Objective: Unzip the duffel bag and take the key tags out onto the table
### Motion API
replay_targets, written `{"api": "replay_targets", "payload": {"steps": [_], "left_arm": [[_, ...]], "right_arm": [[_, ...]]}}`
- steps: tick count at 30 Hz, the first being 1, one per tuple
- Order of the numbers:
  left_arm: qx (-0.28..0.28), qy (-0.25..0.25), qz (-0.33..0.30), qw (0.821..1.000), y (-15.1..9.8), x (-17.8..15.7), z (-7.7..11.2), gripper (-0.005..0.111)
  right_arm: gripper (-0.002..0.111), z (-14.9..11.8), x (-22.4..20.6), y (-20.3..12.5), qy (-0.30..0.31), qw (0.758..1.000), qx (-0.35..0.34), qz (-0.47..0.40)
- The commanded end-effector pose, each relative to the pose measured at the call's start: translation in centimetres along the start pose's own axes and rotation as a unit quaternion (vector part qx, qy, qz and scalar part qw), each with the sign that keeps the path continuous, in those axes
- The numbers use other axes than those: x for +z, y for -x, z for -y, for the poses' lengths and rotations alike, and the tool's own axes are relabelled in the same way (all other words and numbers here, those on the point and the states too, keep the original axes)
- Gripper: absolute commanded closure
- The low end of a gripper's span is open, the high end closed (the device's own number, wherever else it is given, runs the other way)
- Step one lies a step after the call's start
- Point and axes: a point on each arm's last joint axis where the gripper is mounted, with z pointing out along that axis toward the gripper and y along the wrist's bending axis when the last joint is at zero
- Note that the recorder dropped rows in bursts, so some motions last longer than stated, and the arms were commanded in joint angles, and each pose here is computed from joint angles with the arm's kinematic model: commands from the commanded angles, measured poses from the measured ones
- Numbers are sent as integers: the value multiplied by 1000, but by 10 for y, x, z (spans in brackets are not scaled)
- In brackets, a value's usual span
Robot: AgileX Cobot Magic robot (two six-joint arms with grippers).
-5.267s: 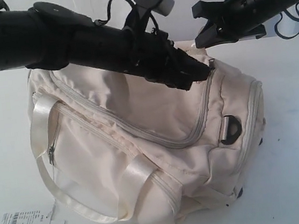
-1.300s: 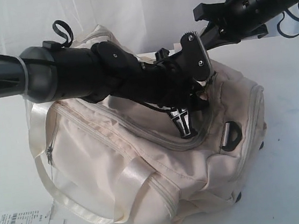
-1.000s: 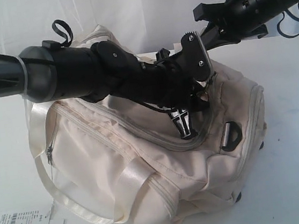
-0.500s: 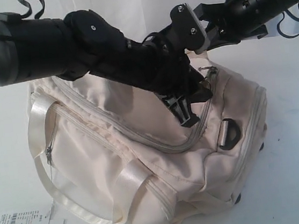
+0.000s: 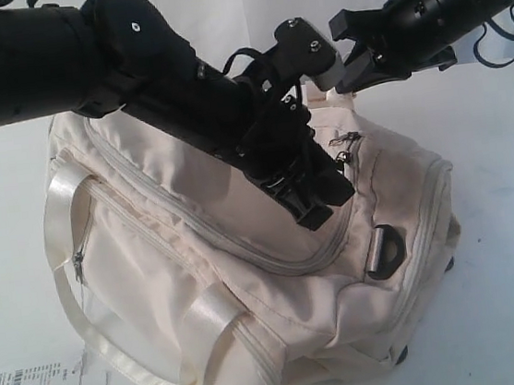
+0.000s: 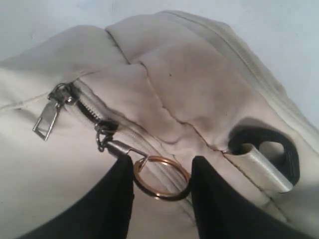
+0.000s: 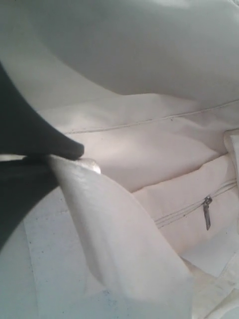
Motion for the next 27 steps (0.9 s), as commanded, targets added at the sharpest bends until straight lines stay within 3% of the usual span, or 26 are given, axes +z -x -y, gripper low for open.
{"api": "replay_targets", "payload": {"steps": [1, 16, 27], "left_arm": [[-14, -45, -15, 999, 1, -8, 12, 107], [-44, -125, -63, 989, -3, -21, 31, 107], [-72, -137, -86, 984, -23, -10, 36, 107]], "right_arm": [[108, -7, -10, 10, -1, 999, -4, 49], [108, 7, -12, 11, -74, 996, -14, 55], [108, 12, -13, 15, -104, 992, -9, 75]]}}
